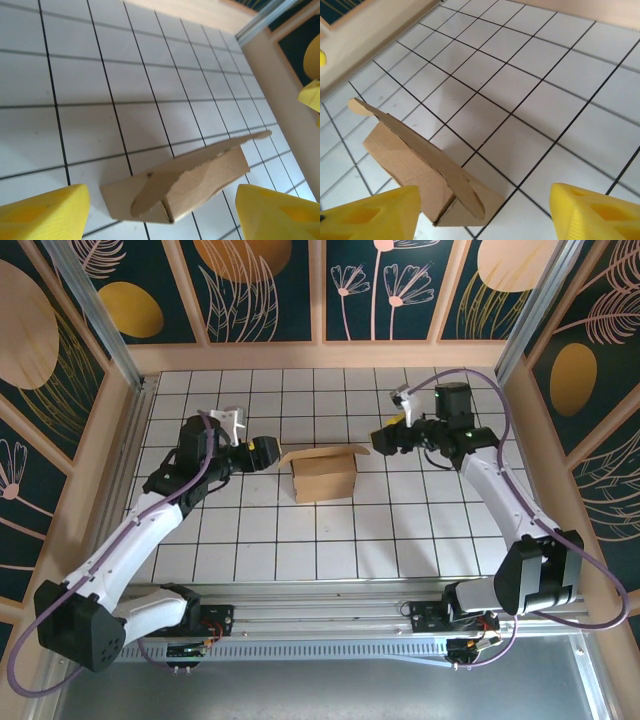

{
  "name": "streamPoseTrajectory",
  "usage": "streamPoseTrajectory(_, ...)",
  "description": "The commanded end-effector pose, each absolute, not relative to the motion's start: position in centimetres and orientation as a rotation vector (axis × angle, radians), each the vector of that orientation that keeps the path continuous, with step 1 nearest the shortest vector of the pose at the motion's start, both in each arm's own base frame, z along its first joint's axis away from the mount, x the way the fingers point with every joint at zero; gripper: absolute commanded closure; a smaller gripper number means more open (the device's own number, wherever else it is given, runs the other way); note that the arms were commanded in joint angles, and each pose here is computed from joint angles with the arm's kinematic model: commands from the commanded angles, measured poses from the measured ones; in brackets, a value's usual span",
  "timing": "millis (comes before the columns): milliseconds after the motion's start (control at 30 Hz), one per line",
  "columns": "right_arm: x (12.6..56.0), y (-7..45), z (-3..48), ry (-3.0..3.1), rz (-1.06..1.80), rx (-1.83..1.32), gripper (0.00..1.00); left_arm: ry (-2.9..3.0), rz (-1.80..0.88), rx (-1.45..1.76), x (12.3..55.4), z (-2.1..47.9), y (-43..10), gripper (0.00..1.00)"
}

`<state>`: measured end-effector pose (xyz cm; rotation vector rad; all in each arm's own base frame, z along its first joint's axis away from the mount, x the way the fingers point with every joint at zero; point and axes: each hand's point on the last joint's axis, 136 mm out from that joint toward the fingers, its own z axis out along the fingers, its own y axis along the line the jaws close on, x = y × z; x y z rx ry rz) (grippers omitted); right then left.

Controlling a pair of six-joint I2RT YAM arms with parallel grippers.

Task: Fold the paper box

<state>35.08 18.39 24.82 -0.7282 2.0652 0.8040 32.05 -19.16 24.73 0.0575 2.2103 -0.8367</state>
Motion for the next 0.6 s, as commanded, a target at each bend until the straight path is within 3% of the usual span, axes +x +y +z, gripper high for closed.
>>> streamPoseTrajectory(0,33.9,19.7,24.8,2.058,0.997,-0.711,0.36,2.37,-0.84,0.056,30.4,23.2,-19.7,0.24)
streamPoseTrajectory(233,33.9,20.2,22.7,2.107,1.043,-0.72,0.44,2.447,-0.847,0.037,30.1,21.5,-20.2,0.29)
streamPoseTrajectory(567,34.1,21.7,20.1,2.19,1.028,-0.81,0.49,2.421,-0.945,0.111,31.1,20.2,-22.2,0.44)
